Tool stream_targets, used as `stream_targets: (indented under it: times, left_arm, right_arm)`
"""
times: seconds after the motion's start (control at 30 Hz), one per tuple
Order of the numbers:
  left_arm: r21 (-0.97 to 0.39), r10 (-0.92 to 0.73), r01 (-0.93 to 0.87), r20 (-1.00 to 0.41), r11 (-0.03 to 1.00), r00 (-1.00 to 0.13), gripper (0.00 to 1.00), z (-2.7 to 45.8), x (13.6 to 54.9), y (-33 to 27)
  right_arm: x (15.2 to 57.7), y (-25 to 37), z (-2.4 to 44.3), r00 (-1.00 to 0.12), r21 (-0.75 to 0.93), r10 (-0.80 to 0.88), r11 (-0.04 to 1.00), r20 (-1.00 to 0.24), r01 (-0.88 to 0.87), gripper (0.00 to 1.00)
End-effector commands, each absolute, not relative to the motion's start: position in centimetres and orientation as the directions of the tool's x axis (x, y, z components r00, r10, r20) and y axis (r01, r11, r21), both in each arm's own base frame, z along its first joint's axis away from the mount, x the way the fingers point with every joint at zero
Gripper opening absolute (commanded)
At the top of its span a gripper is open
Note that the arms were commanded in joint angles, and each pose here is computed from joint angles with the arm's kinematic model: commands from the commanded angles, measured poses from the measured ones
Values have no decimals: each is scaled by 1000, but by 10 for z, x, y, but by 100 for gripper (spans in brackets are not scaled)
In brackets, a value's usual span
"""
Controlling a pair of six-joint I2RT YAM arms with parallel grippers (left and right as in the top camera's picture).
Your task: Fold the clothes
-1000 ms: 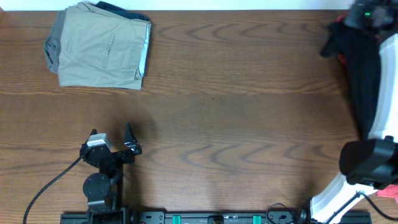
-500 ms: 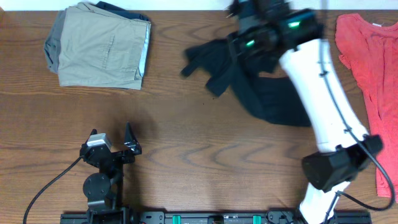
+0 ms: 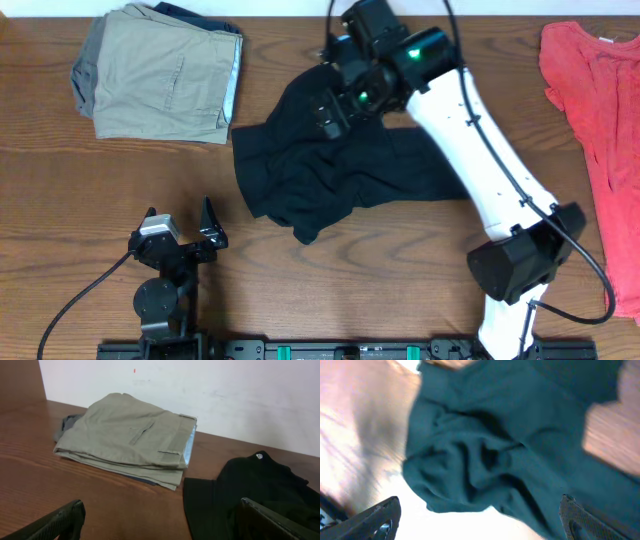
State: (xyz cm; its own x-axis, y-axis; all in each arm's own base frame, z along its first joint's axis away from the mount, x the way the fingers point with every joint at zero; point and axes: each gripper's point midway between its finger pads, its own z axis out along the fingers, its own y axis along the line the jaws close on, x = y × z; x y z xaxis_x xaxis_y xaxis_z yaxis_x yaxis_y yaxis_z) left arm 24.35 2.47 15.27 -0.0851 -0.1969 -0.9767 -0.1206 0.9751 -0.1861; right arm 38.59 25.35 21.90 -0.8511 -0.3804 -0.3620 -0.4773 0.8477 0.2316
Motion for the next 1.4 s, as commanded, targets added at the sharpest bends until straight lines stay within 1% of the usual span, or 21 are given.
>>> stream_targets:
  times: [0.0,0.1,0.27,0.33,0.43,0.53,0.67,0.8,0.97,1.07,1.13,1.27,1.37]
  left_arm:
    - [-166,-185,-147,-974,975,-130,98,137,242,28]
    - [-166,-185,-147,-974,975,-130,98,137,242,28]
    - [-166,-185,-147,-974,975,-130,98,137,242,28]
    - [-166,-185,-147,-974,975,-130,98,137,242,28]
    - [-166,-185,-147,-974,975,-130,98,137,242,28]
    - [-166,-185,-147,-974,975,-130,98,137,242,28]
    - [-166,-185,-147,-974,975,-130,98,137,242,28]
    - [-166,-185,-147,-974,975,-130,98,137,242,28]
    - [-166,-185,-147,-974,975,-130,98,137,242,28]
    - [-166,-185,-147,-974,975,-130,98,137,242,28]
    - [-166,-185,-147,-974,975,-130,98,137,242,28]
    - [-166,-185,-147,-974,975,-130,98,137,242,28]
    - [-166,-185,-147,-974,975,-130,98,137,242,28]
  right_arm:
    - [400,194,245,-890,186,-245,924,-385,-335,99]
    - [402,146,240,-933,161,-154,963,-325,-215,99]
    - [390,83,229,-979,150,-27,987,-200,-58,99]
    - [380,64,224,-990,137,6,990,-141,-14,99]
    - [371,40,222,-994,104,56,993,-96,46,99]
    - [362,23,223,-987,104,149,984,-60,143,99]
    - [358,3,235,-960,118,266,959,-85,256,99]
    - [344,-3,258,-948,135,283,955,-145,265,99]
    - [310,-5,260,-949,93,281,958,-144,270,99]
    - [284,-17,244,-934,16,333,943,-128,334,99]
    - [276,-23,232,-926,-11,353,934,-134,357,99]
    - [274,-26,191,-916,-10,371,926,-154,377,99]
    - [273,-21,160,-919,20,378,926,-115,378,99]
